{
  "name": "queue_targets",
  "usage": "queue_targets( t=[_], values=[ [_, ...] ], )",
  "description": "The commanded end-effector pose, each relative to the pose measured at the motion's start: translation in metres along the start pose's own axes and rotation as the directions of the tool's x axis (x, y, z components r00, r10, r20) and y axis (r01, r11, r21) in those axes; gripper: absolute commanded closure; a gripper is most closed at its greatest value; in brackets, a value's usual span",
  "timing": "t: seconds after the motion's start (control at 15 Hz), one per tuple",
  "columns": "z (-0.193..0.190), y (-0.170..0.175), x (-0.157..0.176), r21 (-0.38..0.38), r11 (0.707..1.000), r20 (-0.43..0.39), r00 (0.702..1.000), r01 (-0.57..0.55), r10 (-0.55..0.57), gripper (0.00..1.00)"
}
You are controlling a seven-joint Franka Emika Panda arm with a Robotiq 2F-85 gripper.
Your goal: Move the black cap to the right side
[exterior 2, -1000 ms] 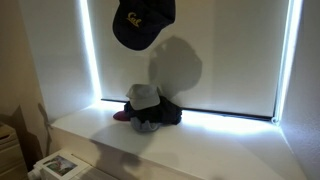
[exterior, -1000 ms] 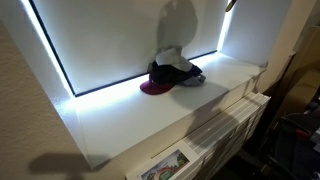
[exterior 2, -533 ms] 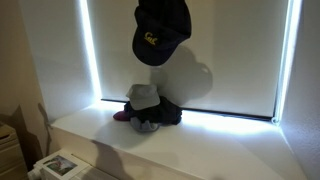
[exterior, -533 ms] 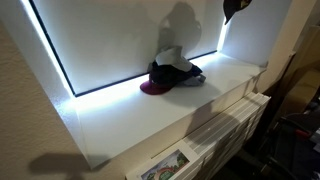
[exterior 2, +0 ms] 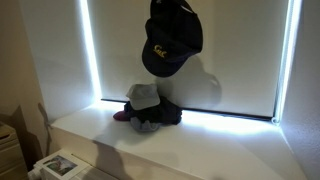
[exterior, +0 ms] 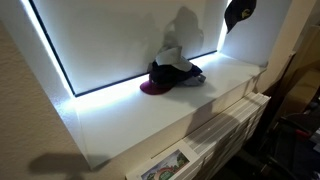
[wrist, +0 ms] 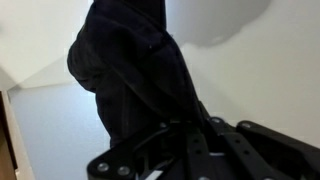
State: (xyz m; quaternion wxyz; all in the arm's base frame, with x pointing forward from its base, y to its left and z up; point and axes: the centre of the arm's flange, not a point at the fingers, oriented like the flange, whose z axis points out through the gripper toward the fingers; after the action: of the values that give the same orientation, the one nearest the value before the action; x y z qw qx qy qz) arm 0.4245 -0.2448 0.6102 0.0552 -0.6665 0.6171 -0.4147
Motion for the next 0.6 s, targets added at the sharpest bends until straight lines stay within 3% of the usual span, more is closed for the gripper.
queue_targets(
  t=[0.0, 0.07, 0.27, 0.53],
  values=[
    [0.02, 0.008, 0.013, -0.037, 0.998, -0.019, 0.999, -0.049, 0.049, 0.99],
    [0.025, 0.012, 0.018, -0.063, 0.995, -0.032, 0.997, -0.076, 0.074, 0.99],
    [0.033, 0.024, 0.036, -0.133, 0.978, -0.178, 0.975, -0.161, 0.136, 0.99],
    [0.049, 0.034, 0.046, -0.161, 0.972, -0.301, 0.947, -0.17, 0.115, 0.99]
  ],
)
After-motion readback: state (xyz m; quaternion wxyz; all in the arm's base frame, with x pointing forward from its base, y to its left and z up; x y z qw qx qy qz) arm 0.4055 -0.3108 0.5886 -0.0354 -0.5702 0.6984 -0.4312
